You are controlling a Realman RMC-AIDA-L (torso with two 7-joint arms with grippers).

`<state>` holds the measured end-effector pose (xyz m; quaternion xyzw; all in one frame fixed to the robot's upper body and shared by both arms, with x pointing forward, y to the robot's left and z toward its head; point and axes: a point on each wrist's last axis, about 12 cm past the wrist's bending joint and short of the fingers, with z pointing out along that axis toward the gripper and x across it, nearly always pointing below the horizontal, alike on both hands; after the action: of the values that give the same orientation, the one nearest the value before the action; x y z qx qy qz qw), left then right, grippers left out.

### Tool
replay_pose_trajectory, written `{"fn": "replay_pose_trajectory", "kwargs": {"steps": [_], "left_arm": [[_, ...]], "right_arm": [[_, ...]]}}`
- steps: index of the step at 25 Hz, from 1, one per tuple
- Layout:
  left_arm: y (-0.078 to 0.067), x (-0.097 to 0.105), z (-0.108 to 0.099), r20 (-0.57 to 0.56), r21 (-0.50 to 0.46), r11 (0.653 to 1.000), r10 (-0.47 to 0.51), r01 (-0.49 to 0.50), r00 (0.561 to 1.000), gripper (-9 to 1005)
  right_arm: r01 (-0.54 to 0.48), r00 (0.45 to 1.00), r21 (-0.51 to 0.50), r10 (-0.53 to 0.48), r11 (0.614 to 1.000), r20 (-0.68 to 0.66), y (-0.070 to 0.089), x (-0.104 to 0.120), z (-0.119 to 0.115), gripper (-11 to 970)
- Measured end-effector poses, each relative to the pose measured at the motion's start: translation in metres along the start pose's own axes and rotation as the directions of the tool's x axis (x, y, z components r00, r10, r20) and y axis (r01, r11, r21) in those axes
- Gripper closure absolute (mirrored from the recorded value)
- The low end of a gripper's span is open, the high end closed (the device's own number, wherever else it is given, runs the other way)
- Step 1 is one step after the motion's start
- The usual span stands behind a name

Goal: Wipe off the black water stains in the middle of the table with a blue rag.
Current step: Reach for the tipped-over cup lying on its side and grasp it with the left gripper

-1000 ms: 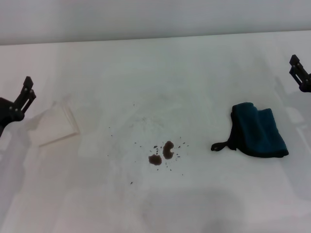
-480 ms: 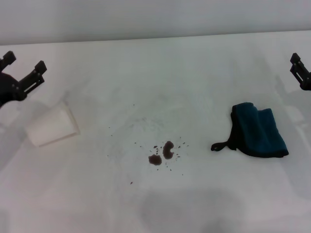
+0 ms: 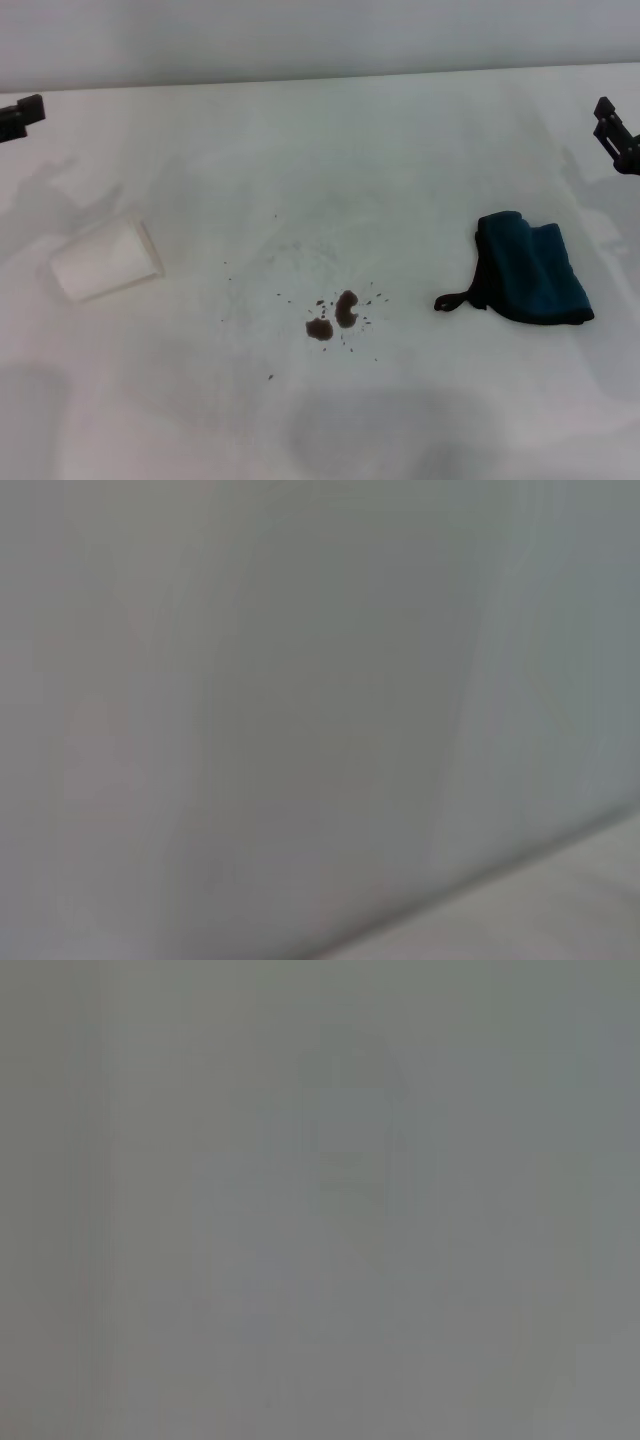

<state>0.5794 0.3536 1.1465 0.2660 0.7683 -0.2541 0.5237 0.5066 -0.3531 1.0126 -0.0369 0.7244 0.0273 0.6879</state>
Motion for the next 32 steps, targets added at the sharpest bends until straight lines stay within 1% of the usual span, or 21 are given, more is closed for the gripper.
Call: {"fn": "replay_pose_trajectory", "kwargs": {"steps": [3,6,8,12,15,18,21,24,27,32], "left_arm": [[0.000,-0.016,-0.007,-0.121,0.044,0.998,0.054,-0.049,0.991,120],[0.001,-0.025,-0.009,-0.257,0.082,0.991,0.120,-0.102,0.959,119],[0.003,-0.030,-0.011,-0.337,0.104,0.985,0.166,-0.139,0.927,118],[0.006,-0.045,-0.013,-0.397,0.125,0.961,0.276,-0.246,0.875,118],[0.006,-0.053,-0.009,-0.425,0.154,0.940,0.340,-0.303,0.839,119],[0.002,-0.054,0.000,-0.448,0.202,0.925,0.379,-0.322,0.809,119],[-0.007,-0.049,0.011,-0.460,0.260,0.902,0.429,-0.344,0.777,119],[-0.010,-0.041,0.017,-0.488,0.281,0.887,0.461,-0.366,0.742,118],[-0.010,-0.033,0.020,-0.507,0.295,0.886,0.462,-0.357,0.727,118],[-0.011,-0.021,0.027,-0.521,0.306,0.888,0.457,-0.342,0.721,117]], "right_arm": [[-0.001,1.000,0.001,0.001,1.000,0.002,0.000,0.000,0.001,263],[-0.001,1.000,0.002,0.001,1.000,0.005,0.000,-0.001,0.002,263],[-0.001,1.000,0.001,0.001,1.000,0.007,0.001,-0.002,0.003,263],[0.000,1.000,-0.006,0.000,1.000,0.016,0.002,-0.004,0.007,263],[-0.002,1.000,-0.015,0.003,1.000,0.025,0.006,-0.006,0.011,263],[-0.009,1.000,-0.022,0.009,1.000,0.027,0.009,-0.007,0.014,264],[-0.019,0.999,-0.024,0.019,1.000,0.030,0.011,-0.007,0.014,264],[-0.037,0.999,-0.027,0.038,0.999,0.035,0.011,-0.008,0.014,264],[-0.044,0.998,-0.028,0.045,0.999,0.035,0.012,-0.008,0.015,264],[-0.045,0.998,-0.027,0.046,0.999,0.033,0.012,-0.008,0.015,264]]}}
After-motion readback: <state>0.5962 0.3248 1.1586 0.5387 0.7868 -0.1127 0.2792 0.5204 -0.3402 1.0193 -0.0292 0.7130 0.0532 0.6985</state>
